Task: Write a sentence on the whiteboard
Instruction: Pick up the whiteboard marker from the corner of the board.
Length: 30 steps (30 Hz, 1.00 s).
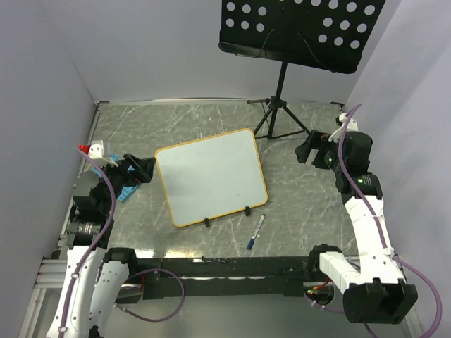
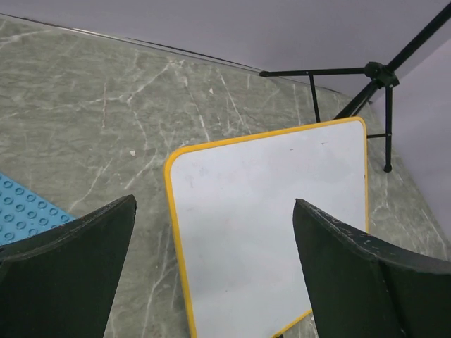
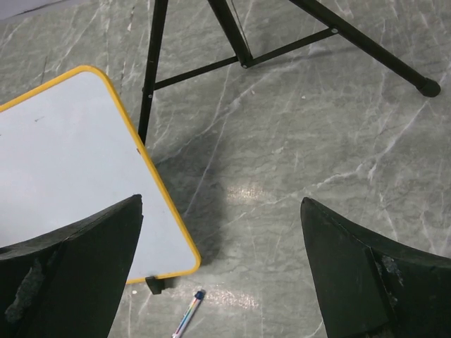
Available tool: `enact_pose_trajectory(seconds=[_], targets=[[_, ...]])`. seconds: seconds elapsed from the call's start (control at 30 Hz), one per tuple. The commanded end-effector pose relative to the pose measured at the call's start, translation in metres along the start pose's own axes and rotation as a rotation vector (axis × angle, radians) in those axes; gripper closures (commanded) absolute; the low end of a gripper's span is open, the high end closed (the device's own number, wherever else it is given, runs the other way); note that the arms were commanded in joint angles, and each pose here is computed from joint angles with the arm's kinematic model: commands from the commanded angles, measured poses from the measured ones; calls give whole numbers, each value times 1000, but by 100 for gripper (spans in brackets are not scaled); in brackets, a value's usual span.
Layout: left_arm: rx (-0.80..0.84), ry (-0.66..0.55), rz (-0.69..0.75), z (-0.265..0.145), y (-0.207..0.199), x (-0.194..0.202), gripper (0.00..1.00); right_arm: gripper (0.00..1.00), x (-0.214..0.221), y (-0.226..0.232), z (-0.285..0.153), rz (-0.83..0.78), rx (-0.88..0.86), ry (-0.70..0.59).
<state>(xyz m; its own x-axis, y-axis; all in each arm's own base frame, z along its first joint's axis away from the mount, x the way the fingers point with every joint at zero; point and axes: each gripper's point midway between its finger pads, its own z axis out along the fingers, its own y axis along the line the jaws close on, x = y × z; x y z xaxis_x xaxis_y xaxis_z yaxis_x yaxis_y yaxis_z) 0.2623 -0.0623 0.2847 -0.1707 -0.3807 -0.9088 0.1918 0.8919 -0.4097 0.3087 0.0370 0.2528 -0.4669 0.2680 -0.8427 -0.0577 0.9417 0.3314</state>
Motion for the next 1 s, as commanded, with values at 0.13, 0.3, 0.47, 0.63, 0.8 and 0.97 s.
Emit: enact_pose_trajectory(seconds=[0.13,0.3,0.47,0.63,0.8,0.97], targets=[[184,55,-35,-13,-41,-6,3,0,-8,20,-17,-91,-109,-27],[254,103,-71,-29,-59,1,3,0,0,60,-39,-264,-350,-72],[330,166,-122,-40,-77,9,3,0,30,93,-57,-420,-610,6],[395,279,-157,-41,-101,40,3,0,50,93,-55,-468,-683,82],[332,389,-113,-23,-130,83,3,0,56,89,-52,-484,-681,76],[422,439,-41,-32,-185,108,3,0,65,87,-53,-504,-690,56]])
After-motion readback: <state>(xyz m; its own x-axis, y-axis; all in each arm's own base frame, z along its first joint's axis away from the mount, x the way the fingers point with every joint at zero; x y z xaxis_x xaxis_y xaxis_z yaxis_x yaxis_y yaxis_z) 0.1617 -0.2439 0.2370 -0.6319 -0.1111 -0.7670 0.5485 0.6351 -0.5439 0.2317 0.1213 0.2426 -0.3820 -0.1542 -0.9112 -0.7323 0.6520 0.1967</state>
